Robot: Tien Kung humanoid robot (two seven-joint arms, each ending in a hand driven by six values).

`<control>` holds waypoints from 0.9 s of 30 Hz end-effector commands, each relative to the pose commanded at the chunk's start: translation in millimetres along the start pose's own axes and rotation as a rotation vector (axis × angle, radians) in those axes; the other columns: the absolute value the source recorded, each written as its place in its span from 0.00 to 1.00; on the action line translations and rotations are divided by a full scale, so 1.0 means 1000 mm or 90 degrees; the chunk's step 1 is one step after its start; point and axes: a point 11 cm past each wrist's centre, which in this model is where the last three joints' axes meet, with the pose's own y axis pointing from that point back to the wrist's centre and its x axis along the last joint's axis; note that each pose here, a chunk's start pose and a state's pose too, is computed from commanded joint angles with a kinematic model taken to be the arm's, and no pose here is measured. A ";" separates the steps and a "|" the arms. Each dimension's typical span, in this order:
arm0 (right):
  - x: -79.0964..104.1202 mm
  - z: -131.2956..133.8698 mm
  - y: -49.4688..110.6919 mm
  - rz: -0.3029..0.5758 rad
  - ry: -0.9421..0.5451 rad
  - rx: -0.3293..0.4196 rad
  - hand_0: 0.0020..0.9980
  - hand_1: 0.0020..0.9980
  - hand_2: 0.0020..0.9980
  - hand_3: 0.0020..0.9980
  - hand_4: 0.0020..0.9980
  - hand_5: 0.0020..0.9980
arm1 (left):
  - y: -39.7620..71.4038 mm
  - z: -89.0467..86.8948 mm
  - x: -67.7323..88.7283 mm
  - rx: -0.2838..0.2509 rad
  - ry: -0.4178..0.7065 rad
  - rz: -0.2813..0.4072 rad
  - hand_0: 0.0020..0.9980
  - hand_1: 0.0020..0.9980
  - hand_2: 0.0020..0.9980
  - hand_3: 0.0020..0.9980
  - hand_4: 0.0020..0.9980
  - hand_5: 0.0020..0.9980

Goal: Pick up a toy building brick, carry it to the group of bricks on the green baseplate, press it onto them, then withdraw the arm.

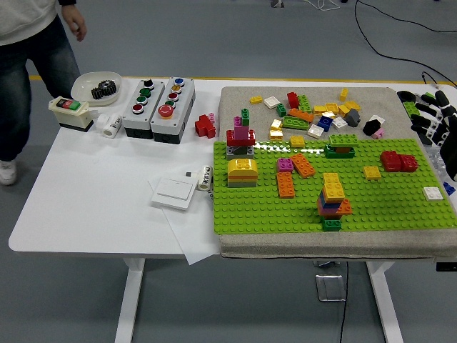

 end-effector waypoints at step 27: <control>0.021 -0.012 -0.008 0.041 0.179 0.054 0.73 0.75 0.76 0.76 0.99 0.72 | 0.001 0.003 -0.001 -0.002 -0.002 0.000 0.74 0.73 0.72 0.59 0.64 0.67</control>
